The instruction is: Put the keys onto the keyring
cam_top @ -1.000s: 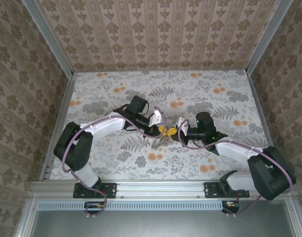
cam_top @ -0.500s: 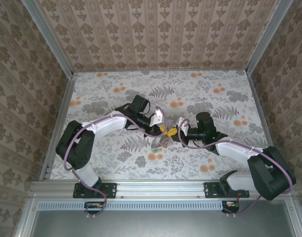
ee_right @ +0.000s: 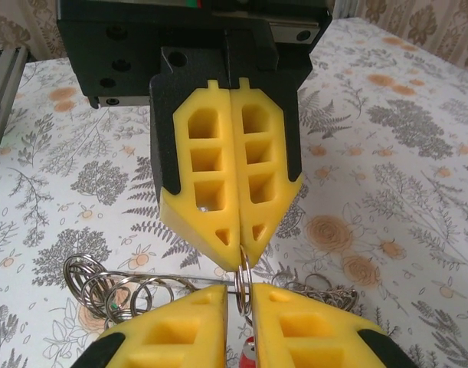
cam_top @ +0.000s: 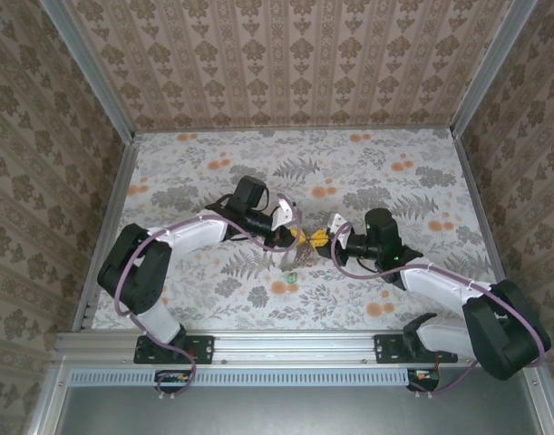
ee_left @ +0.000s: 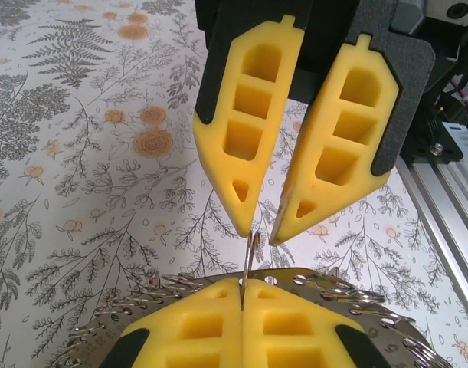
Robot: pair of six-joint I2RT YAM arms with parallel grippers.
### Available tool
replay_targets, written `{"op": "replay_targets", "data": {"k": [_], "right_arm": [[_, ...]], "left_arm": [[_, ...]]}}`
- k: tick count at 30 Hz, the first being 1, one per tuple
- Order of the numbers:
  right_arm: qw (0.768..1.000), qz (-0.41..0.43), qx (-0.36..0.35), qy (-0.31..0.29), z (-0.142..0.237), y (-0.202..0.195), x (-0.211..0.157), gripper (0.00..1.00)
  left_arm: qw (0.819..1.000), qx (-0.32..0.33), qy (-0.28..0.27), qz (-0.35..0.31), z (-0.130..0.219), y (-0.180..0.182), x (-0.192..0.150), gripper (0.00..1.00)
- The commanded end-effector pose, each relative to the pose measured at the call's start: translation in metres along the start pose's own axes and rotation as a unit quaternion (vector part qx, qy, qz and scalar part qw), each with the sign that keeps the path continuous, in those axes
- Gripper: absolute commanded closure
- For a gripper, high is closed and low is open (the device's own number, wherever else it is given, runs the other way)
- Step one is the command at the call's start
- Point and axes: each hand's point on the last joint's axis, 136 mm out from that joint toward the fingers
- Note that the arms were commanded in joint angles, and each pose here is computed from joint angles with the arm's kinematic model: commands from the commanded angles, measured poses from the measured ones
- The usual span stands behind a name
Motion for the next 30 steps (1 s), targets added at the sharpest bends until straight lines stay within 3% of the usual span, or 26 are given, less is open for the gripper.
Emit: {"op": "replay_targets", "data": {"k": [1,15,21,24,26,30], "right_arm": [[1.0,0.007,-0.007,-0.02,0.001,-0.001,0.008,0.82],[1.0,0.009,-0.01,-0.015,-0.006,-0.006,0.003,0.82],[0.999,0.029,-0.012,-0.012,-0.006,-0.007,0.003,0.98],[0.999,0.039,-0.001,-0.01,-0.005,-0.004,0.007,1.0],[0.999,0.043,0.01,-0.006,-0.004,-0.002,0.01,1.0],[0.998,0.051,0.031,0.003,-0.004,0.002,0.013,1.0]], "left_arm": [[0.999,-0.009,-0.044,-0.022,0.01,-0.008,0.027,1.0],[0.998,-0.01,-0.06,-0.019,0.011,-0.011,0.03,1.0],[0.998,-0.003,-0.061,-0.021,0.013,-0.011,0.03,1.0],[0.999,0.003,-0.046,-0.018,0.011,-0.01,0.024,1.0],[0.999,0.001,-0.033,-0.02,0.009,-0.013,0.02,0.9],[1.0,-0.01,-0.018,-0.019,0.003,-0.014,0.018,0.85]]}}
Point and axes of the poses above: each hand's point on the last joint's axis, 136 mm out from that joint toward the fingers, its own z axis back along the fingers, its own y axis along the line the jaws close on, x = y × z, and after that the axes turned 6 degrees about z, right-handed
